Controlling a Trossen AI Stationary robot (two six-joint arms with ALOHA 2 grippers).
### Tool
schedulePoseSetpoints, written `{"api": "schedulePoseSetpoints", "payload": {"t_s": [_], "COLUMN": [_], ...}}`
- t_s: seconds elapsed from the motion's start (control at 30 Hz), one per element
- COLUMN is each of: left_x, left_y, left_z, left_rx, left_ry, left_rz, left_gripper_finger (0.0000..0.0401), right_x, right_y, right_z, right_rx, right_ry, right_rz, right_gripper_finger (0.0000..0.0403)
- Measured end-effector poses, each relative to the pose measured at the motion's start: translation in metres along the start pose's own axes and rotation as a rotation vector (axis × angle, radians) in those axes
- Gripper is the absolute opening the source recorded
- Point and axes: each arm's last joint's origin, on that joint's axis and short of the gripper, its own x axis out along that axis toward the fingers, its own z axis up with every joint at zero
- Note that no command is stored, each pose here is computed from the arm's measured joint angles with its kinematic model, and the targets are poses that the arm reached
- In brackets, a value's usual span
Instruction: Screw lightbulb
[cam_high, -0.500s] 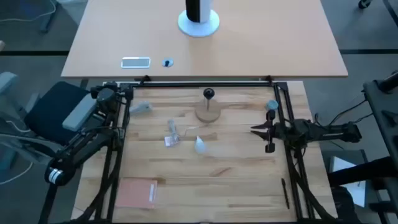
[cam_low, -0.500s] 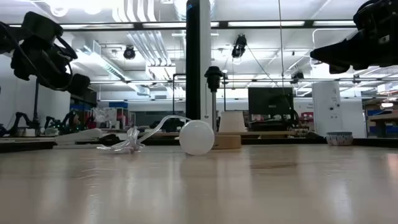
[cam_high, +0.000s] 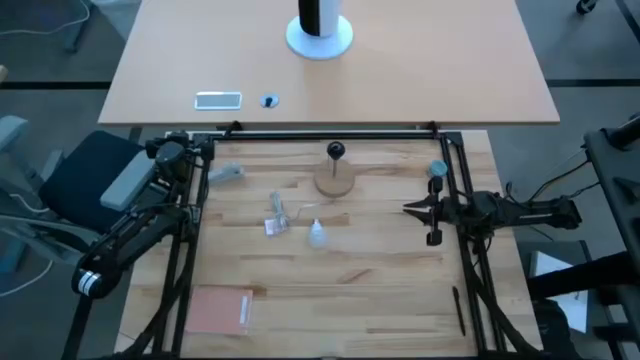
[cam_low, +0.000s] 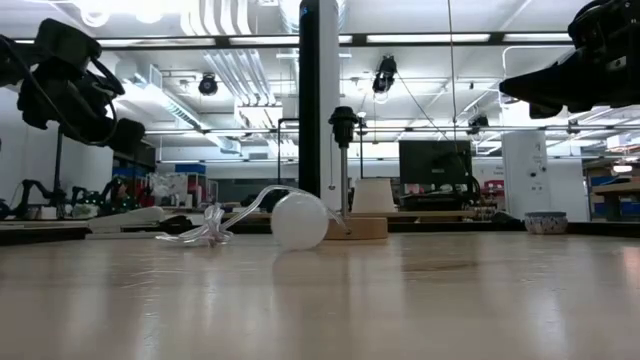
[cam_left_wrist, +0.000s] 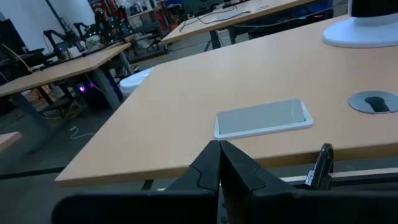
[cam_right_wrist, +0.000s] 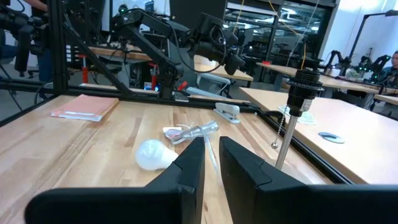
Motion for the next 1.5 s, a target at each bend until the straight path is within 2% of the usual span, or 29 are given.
{"api": "schedulePoseSetpoints", "payload": {"t_s": [0.47,0.83,1.07,1.27,1.3,1.37,1.5], "left_x": [0.000,0.000,0.000,0.000,0.000,-0.003,-0.012], "left_y": [0.000,0.000,0.000,0.000,-0.001,-0.003,-0.005], "left_z": [0.000,0.000,0.000,0.000,0.000,0.002,0.019], "left_rx": [0.000,0.000,0.000,-0.007,-0.050,-0.183,-0.219], "left_ry": [0.000,0.000,0.000,-0.001,-0.002,-0.001,-0.088], "left_rz": [0.000,0.000,0.000,0.000,-0.012,-0.104,-0.398], "left_gripper_finger": [0.0000,0.0000,0.0000,0.0000,0.0000,0.0000,0.0000], "right_x": [0.000,0.000,0.000,0.000,0.000,0.000,0.000], "right_y": [0.000,0.000,0.000,0.000,0.000,0.000,0.000], "right_z": [0.000,0.000,0.000,0.000,0.000,0.000,0.000], "right_rx": [0.000,0.000,-0.223,-0.254,-0.257,-0.277,-0.256], "right_ry": [0.000,0.000,0.001,0.001,0.001,0.000,0.001], "right_rz": [0.000,0.000,-0.005,-0.005,-0.005,-0.005,-0.005], "right_gripper_finger": [0.0067,0.0047,0.0046,0.0058,0.0059,0.0062,0.0064]}}
